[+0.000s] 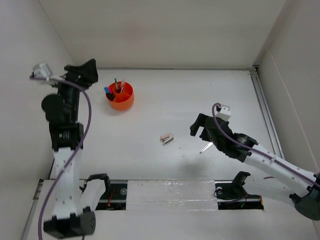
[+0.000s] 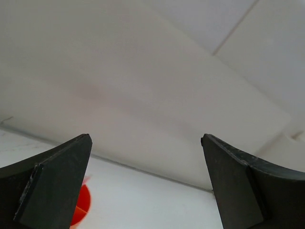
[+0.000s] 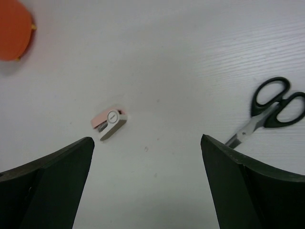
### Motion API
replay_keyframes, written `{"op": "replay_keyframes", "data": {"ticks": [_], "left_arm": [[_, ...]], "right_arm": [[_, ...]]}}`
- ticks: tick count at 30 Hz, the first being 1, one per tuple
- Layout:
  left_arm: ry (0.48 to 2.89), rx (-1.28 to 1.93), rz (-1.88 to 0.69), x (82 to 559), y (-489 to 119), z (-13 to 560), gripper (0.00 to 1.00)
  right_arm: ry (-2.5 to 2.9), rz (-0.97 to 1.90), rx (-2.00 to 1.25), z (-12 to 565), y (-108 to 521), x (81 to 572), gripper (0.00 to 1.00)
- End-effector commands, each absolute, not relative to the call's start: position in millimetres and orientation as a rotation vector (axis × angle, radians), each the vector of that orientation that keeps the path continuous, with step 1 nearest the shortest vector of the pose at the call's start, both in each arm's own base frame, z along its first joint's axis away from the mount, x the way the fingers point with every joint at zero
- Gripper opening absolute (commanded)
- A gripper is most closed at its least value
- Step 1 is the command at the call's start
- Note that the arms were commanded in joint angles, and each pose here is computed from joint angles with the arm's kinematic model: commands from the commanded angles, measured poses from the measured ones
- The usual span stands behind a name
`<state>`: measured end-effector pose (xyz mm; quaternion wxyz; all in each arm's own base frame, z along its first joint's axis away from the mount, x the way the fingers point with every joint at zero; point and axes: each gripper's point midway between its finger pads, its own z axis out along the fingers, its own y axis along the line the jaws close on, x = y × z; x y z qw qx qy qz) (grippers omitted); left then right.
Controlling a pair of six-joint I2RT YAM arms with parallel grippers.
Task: Sort the stationery into containers
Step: Place the pen in the storage box, then pick up the stapler from the center of the board.
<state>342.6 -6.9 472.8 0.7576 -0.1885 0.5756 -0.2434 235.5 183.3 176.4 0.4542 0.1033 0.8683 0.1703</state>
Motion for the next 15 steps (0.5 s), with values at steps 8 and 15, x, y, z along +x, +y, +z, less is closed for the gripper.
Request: {"op": "replay_keyframes", "data": {"ticks": [8,15], "left_arm": [[1.112,-0.32,-0.696,291,-33,490,1.0],[1.265,-0.176,-0.718,321,-55,474,1.0]], "right_arm": [[2.16,0.231,0.567,161,110,257,1.0],[2.22,0.169,0.514,146,115,249,1.0]]}}
